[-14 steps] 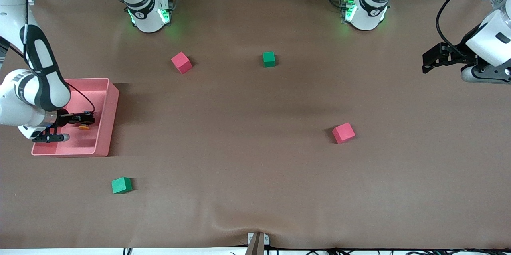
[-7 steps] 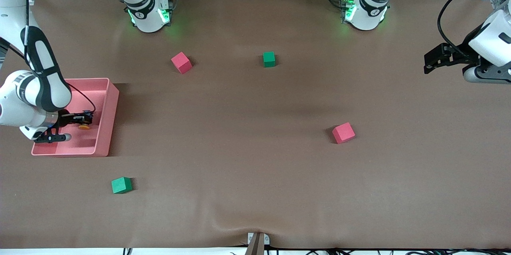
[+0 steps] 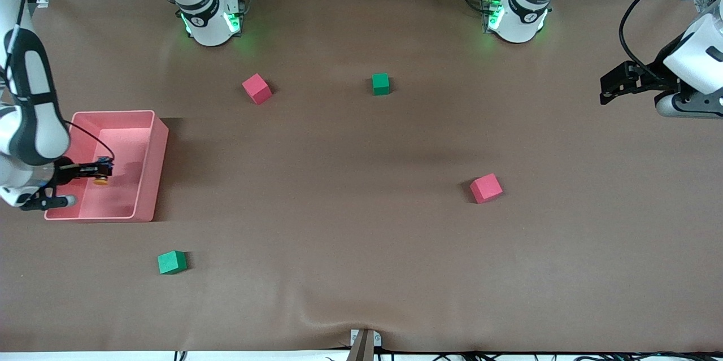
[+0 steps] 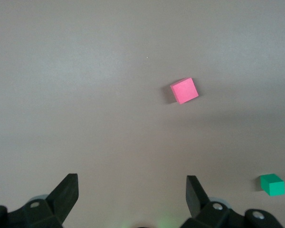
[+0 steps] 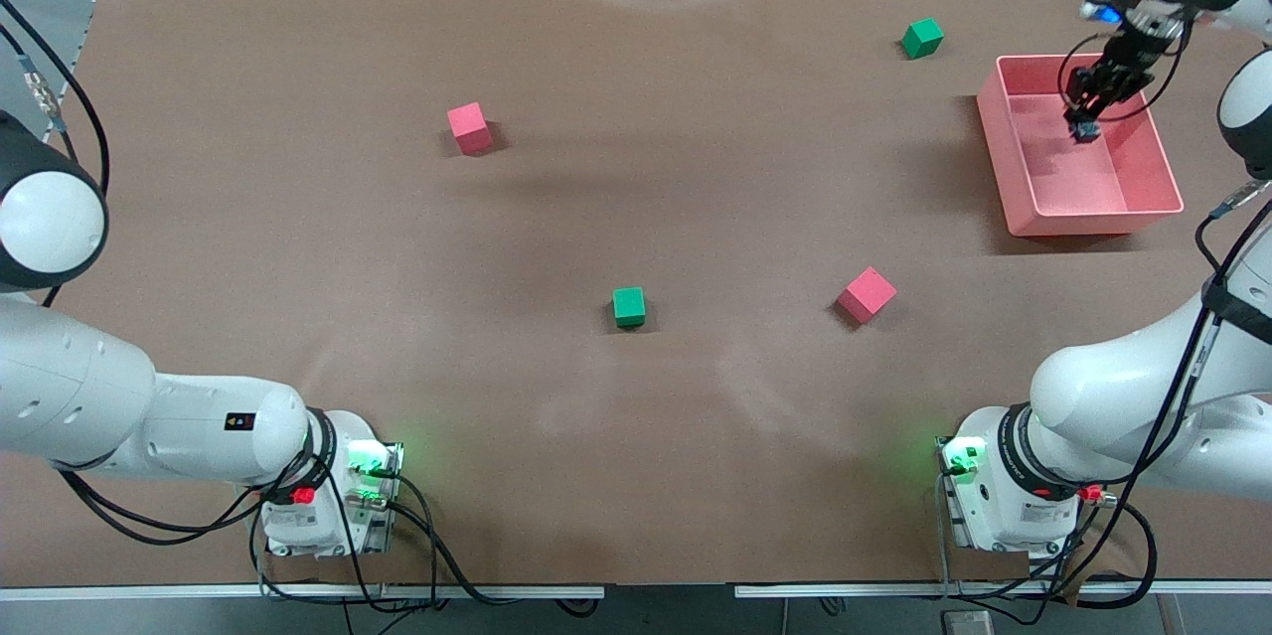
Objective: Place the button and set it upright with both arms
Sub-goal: 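Lift the button out of the tray with the right gripper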
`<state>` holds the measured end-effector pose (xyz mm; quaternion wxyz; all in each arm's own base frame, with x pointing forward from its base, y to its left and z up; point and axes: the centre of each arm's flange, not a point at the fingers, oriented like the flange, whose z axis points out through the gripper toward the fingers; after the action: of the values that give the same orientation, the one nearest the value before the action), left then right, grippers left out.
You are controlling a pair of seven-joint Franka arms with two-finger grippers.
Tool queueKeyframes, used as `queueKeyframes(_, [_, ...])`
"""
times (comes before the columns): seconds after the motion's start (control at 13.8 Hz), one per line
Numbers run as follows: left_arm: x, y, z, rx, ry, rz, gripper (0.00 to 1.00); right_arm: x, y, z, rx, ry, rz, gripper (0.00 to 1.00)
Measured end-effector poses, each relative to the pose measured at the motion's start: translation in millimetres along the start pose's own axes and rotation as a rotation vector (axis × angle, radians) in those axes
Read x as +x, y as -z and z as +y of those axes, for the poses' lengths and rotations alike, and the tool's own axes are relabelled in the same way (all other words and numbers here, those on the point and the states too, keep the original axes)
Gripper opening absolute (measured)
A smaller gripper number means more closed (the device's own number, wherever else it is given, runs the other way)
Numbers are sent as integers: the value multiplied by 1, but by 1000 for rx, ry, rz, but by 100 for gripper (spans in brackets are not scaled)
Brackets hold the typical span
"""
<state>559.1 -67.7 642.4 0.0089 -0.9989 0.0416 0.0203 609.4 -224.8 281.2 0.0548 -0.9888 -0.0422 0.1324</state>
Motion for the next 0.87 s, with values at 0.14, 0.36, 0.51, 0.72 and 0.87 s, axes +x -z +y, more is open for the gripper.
queueKeyframes(0.14, [0,0,0,0,0,0,100,7,45,-20,2,27,-16,37])
queueKeyframes(0.36, [0,0,0,0,0,0,100,25,97,-82,-17,9,-26,37])
queueKeyframes(0.51, [0,0,0,0,1,0,100,37,112,-142,-11,3,-35,37])
queueKeyframes(0.72, [0,0,-1,0,1,0,100,55,114,-242,31,-18,-17,37])
queueKeyframes(0.87, [0,0,-1,0,1,0,100,66,108,-323,54,18,12,37])
